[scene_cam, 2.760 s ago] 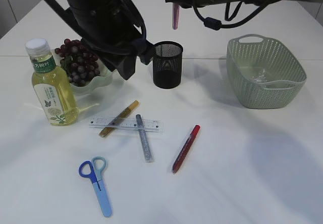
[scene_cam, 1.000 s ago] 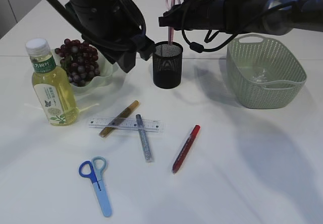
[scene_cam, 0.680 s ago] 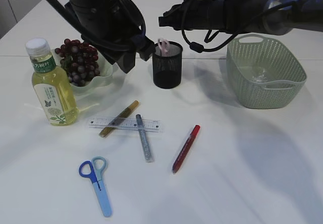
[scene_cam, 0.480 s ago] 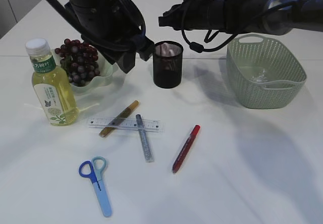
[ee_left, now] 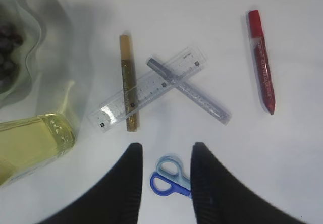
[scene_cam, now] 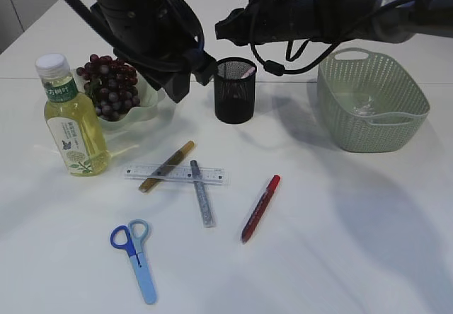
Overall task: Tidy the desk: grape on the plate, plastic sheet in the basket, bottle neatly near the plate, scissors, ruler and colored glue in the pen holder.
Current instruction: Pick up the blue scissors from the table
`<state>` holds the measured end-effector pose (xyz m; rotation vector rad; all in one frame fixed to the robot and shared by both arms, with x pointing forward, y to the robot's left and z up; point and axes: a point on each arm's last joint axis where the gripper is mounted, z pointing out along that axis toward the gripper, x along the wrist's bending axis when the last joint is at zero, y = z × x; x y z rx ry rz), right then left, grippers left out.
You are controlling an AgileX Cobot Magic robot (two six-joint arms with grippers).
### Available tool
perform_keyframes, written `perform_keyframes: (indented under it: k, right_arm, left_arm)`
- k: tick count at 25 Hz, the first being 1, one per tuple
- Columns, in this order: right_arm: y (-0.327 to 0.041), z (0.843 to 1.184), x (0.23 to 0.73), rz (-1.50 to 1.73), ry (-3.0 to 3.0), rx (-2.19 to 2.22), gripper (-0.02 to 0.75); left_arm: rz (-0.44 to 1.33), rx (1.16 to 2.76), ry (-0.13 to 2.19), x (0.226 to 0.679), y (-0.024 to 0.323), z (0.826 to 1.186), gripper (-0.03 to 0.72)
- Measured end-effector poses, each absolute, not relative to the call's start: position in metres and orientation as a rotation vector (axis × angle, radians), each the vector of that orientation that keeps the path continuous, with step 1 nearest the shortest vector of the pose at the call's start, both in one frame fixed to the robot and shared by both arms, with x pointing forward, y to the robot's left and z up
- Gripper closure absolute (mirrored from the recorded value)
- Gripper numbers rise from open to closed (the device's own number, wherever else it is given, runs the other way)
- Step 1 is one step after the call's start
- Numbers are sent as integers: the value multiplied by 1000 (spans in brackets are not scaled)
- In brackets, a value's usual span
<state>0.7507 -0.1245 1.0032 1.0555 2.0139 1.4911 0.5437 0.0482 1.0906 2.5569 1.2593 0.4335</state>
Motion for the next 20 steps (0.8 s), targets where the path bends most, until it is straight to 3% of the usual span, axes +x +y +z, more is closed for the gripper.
perform_keyframes:
  k: [9, 14, 20]
  right_arm:
    - [-139, 1034, 709, 1280, 2460, 1124, 605]
    - [-158, 1040, 677, 918, 2732, 1385, 605]
    - [-179, 1054, 668, 624, 2550, 1698, 605]
  left_arm:
    - [427, 2571, 1269, 543, 49, 1090, 448]
    - [398, 2579, 1297, 541, 50, 1089, 448]
    - [255, 2459, 1473, 535, 45, 1088, 448]
